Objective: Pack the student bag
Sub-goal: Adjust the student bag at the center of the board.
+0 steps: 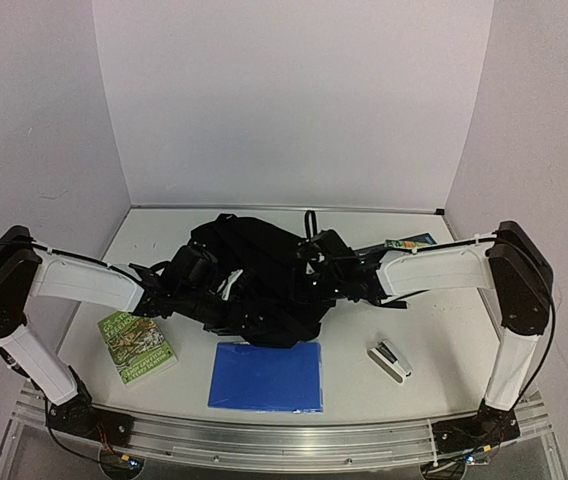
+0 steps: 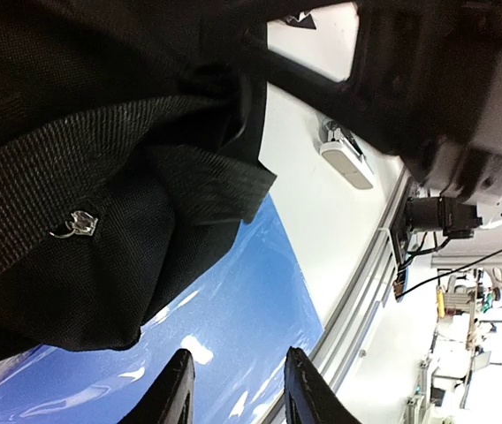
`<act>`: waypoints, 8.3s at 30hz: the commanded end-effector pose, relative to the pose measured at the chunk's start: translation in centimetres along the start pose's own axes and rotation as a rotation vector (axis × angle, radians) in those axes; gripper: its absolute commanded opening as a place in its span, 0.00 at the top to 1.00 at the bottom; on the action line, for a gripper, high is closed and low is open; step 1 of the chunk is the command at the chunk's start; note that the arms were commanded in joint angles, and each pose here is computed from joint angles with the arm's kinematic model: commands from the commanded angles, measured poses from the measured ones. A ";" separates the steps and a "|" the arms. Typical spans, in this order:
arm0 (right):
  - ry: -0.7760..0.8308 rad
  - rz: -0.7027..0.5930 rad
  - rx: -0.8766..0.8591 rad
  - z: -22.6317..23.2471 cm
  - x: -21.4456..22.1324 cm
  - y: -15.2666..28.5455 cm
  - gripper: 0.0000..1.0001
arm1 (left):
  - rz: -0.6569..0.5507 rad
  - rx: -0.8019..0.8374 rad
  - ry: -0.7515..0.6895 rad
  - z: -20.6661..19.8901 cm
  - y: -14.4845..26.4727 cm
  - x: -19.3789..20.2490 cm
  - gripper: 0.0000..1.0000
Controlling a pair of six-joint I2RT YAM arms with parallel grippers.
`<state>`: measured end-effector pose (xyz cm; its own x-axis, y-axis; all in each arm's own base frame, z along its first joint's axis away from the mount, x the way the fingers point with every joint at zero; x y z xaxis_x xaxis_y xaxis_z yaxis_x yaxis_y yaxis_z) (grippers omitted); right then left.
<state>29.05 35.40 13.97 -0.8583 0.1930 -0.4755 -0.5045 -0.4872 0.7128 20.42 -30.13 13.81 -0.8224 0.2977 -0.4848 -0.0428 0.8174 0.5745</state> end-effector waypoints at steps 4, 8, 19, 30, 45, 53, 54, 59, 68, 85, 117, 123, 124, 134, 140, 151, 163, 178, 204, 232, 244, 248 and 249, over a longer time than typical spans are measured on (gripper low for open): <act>0.018 -0.083 -0.002 0.2 -2.0 3.6 0.96 | -0.170 -0.022 -0.080 -3.0 3.4 -3.6 0.44; 0.044 -0.055 0.023 -0.8 -1.1 3.6 0.98 | -0.280 -0.129 -0.042 -3.5 5.3 -5.8 0.37; 0.057 -0.018 -0.050 0.4 -0.7 4.0 0.87 | -0.212 -0.407 0.088 1.1 3.1 -7.0 0.31; 0.092 -0.037 -0.145 4.6 -2.1 1.6 0.72 | -0.299 -0.358 0.211 3.8 3.7 -7.4 0.31; 0.162 0.175 -0.229 5.0 0.9 -3.2 0.62 | -0.284 -0.323 0.264 5.3 3.6 -7.0 0.31; 0.210 0.256 -0.260 4.2 2.5 -3.0 0.59 | -0.252 -0.314 0.261 5.7 2.9 -7.2 0.30; 0.211 0.264 -0.264 4.1 2.7 -2.9 0.59 | -0.249 -0.313 0.260 5.7 2.8 -7.3 0.30; 0.212 0.294 -0.244 2.9 3.7 -2.8 0.59 | -0.213 -0.305 0.266 6.1 1.9 -7.4 0.28; 0.206 0.314 -0.225 2.0 4.5 -2.6 0.64 | -0.148 -0.277 0.267 6.5 0.2 -7.3 0.31; 0.211 0.313 -0.214 1.8 4.6 -2.9 0.68 | -0.052 -0.317 0.303 7.0 -2.3 -6.5 0.68; 0.200 0.282 -0.178 0.7 4.5 -0.6 0.71 | -0.300 -0.249 0.255 4.2 2.0 -7.6 1.00; 0.232 0.266 -0.225 1.7 4.1 1.4 0.65 | -0.283 -0.141 0.216 3.9 1.3 -6.9 1.00; 0.241 0.252 -0.239 2.2 3.8 1.9 0.63 | -0.276 -0.126 0.214 3.9 1.2 -6.8 1.00; 0.276 0.138 -0.289 6.4 0.2 1.3 0.50 | -0.261 -0.105 0.204 3.8 1.0 -6.6 1.00; 0.306 0.179 -0.245 5.5 1.2 -2.5 0.50 | -0.270 -0.111 0.203 3.7 1.3 -6.6 1.00; 0.372 0.433 -0.411 4.7 6.0 -1.1 0.57 | -0.264 -0.156 0.214 4.3 1.4 -6.4 1.00; 0.401 0.522 -0.325 1.9 9.2 -1.4 0.66 | -0.243 -0.196 0.237 5.2 1.1 -5.8 0.98; 0.406 0.349 -0.282 4.4 6.8 0.9 0.97 | -0.197 -0.304 0.141 3.8 5.0 -3.6 0.30; 0.535 0.138 -0.521 15.7 4.7 0.4 0.97 | -0.436 -0.247 0.406 6.5 11.7 -5.6 0.09; 0.498 0.131 -0.455 14.8 6.8 2.9 0.39 | -0.315 -0.216 0.479 10.6 7.6 -5.2 1.00; 0.501 0.098 -0.133 9.6 6.5 1.8 0.41 | -0.326 -0.338 0.488 10.8 9.7 -3.3 0.99; 0.575 0.140 -0.102 9.3 7.3 0.6 0.54 | -0.318 -0.368 0.499 11.1 10.3 -2.9 0.99; 0.594 0.148 -0.106 9.4 7.4 0.5 0.57 | -0.320 -0.370 0.500 11.2 10.4 -2.9 0.98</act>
<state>21.08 44.39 16.42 -0.7375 -0.3018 -0.6042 -0.3342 -0.6143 0.7148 28.66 -18.21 13.15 -0.9141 -0.2520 -0.3177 -0.4045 0.6213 0.6711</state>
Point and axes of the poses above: each gripper's point midway between its finger pads, its own y axis back along the fingers, its own z axis along the line the jaws close on, x = y × z, the point moved 7 cm from there along y, back along the fingers, and after that the axes turned 8 degrees about -y, right-handed, at the moved point
